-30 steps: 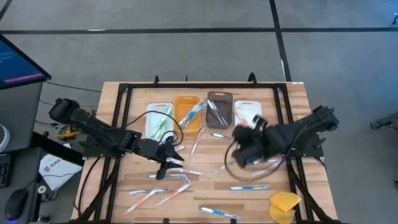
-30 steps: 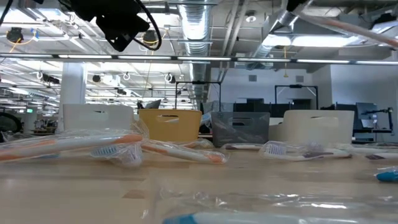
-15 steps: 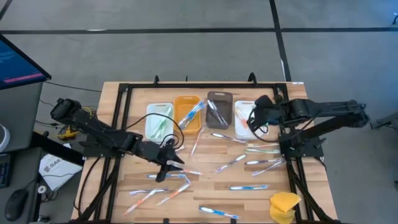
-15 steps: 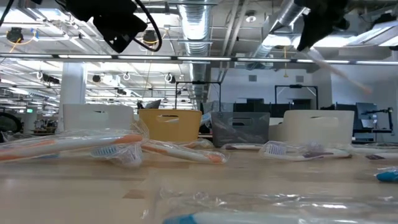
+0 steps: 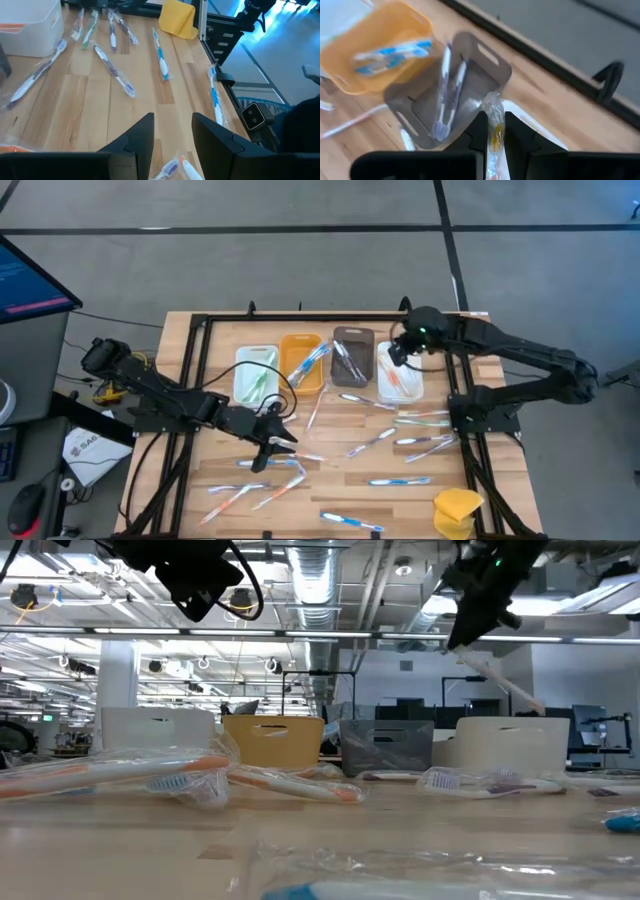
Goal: Pick & Place Toothbrushes
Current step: Put the orange toothbrush into the right white bin
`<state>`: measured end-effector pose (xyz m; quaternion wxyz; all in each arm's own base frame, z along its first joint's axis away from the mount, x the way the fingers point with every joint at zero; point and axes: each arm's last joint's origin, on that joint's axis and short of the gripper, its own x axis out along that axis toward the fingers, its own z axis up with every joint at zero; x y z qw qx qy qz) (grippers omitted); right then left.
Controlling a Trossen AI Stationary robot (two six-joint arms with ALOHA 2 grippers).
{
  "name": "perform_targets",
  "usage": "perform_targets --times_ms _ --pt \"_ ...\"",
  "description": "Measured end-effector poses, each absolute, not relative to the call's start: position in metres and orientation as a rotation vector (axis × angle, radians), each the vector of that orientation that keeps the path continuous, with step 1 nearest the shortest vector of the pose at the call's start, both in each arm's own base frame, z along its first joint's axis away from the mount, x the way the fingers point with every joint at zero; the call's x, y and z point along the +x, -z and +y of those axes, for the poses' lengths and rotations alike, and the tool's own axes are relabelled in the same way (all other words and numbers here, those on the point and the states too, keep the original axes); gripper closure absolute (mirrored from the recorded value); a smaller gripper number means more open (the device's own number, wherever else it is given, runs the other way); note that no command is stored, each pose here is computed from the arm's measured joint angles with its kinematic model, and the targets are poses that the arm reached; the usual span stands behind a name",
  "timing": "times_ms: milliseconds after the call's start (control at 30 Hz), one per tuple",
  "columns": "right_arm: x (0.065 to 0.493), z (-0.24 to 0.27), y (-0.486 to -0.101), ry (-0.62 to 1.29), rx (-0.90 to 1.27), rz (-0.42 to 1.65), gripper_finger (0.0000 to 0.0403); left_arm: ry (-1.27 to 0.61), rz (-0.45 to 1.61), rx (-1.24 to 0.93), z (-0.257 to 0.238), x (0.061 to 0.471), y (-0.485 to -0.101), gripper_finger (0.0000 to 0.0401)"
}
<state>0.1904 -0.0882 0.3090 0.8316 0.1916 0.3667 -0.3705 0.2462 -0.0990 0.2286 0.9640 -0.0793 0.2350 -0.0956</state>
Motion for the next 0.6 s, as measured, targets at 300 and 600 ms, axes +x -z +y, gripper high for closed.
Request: perform_targets --times_ms 300,600 --pt "0.223 -0.111 -0.267 0.764 0.483 0.967 0.0375 0.194 0.475 -0.158 -0.099 0.246 -0.229 0.0274" --pt "0.232 -0.114 -0.243 0.8 0.537 1.089 0.0375 0.196 0.468 -0.164 -0.099 0.246 -0.23 0.0274"
